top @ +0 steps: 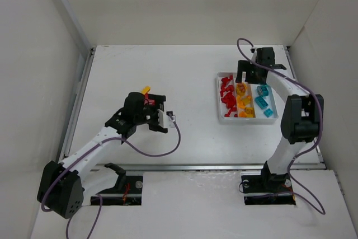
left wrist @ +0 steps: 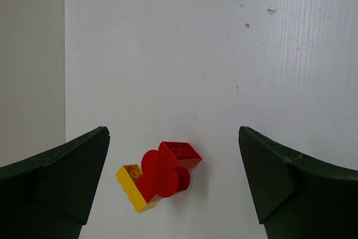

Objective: Sort the legos into containers by color

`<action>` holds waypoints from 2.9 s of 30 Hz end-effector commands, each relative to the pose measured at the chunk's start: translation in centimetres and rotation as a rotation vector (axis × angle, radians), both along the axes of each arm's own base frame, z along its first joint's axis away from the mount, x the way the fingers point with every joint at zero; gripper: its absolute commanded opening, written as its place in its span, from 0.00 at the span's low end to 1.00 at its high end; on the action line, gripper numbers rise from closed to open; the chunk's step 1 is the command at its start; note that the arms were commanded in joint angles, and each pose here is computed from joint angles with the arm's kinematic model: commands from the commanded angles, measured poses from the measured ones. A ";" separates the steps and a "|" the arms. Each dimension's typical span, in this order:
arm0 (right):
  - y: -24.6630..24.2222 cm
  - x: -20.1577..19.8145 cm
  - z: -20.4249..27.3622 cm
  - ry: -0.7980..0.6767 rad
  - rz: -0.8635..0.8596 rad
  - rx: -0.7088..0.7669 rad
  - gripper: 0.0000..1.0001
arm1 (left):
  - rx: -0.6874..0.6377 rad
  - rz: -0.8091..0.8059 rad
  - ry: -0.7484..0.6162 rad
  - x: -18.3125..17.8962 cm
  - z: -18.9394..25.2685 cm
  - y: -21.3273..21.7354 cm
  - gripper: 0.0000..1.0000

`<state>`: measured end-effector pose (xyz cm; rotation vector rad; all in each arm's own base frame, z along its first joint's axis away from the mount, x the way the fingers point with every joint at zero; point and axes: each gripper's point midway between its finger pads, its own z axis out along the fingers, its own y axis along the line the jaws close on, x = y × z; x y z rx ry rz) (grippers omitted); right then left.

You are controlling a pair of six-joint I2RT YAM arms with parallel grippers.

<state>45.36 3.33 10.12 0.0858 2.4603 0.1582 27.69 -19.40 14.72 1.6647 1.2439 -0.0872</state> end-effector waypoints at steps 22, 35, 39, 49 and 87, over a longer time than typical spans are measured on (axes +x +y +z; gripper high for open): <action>14.7 -3.0 9.3 -0.409 0.609 -0.044 1.00 | 0.625 -0.337 -0.018 8.0 -4.6 6.8 1.00; 15.7 -2.9 7.6 -0.394 0.672 -0.024 1.00 | 0.709 -0.452 0.066 9.0 -8.0 5.7 0.98; 15.8 -2.7 7.6 -0.391 0.666 -0.018 1.00 | 0.719 -0.449 0.069 8.9 -8.1 5.6 0.80; 16.2 -4.3 10.8 -0.470 0.694 -0.001 1.00 | 0.692 -0.402 0.104 8.4 -7.8 6.1 0.26; 27.0 -13.4 21.3 -0.862 1.112 0.077 0.97 | -0.446 -0.269 0.594 3.9 15.9 -9.2 0.00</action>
